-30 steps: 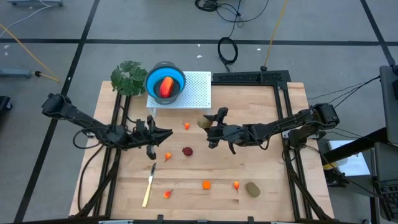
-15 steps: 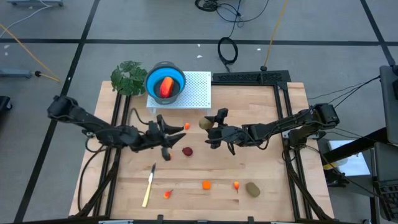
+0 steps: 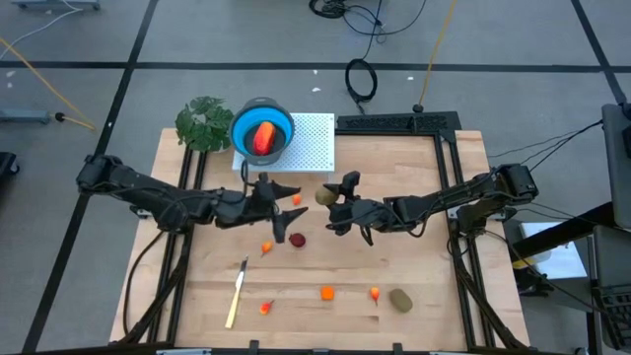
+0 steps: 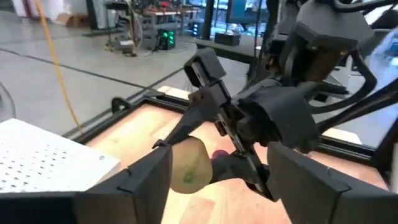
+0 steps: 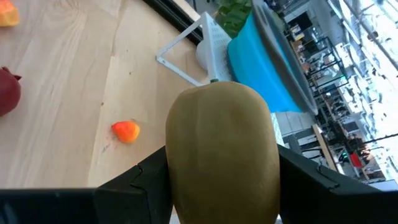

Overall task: Pick & Place Fruit
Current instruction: Put the top kiwi into the blue strainer bowl on the shelf

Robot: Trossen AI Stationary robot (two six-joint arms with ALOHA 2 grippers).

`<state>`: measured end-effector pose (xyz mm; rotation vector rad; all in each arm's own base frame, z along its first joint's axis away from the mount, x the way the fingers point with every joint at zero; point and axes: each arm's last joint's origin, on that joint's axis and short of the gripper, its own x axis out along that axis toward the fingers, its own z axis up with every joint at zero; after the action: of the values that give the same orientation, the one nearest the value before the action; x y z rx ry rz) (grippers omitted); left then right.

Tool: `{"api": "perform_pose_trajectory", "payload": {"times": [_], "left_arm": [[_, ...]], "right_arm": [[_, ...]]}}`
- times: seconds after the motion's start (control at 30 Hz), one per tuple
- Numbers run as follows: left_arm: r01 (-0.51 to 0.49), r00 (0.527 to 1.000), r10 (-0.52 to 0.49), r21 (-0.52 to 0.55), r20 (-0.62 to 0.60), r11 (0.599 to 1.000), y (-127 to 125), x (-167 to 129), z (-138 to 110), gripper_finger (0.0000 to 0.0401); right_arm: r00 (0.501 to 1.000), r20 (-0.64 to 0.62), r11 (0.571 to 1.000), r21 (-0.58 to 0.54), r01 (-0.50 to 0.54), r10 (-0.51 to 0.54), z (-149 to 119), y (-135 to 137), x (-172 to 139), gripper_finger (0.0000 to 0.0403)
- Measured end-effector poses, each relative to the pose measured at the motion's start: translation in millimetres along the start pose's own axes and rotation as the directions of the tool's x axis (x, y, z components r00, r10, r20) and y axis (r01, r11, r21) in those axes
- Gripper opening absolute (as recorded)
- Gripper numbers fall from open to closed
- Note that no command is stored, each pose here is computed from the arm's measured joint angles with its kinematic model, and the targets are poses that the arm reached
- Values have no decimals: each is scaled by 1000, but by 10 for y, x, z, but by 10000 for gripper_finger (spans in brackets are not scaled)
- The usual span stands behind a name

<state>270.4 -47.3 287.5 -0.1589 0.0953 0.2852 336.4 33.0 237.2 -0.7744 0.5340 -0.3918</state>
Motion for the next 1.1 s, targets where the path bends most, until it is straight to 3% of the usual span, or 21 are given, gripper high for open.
{"api": "perform_pose_trajectory", "payload": {"times": [0.3, 0.7, 1.1], "left_arm": [[2, 998, -3, -24, -56, 1000, 39, 18, -49, 307], [-43, 995, 41, -21, -86, 999, 94, 206, -189, 308], [26, 999, -29, -67, -44, 997, 52, 357, -259, 308]], "right_arm": [[993, 94, 995, 77, 60, -67, 106, -82, -9, 208], [986, 168, 996, 90, 5, -20, 185, -17, -77, 208], [984, 176, 994, 106, 7, -26, 196, -18, -83, 208]]}}
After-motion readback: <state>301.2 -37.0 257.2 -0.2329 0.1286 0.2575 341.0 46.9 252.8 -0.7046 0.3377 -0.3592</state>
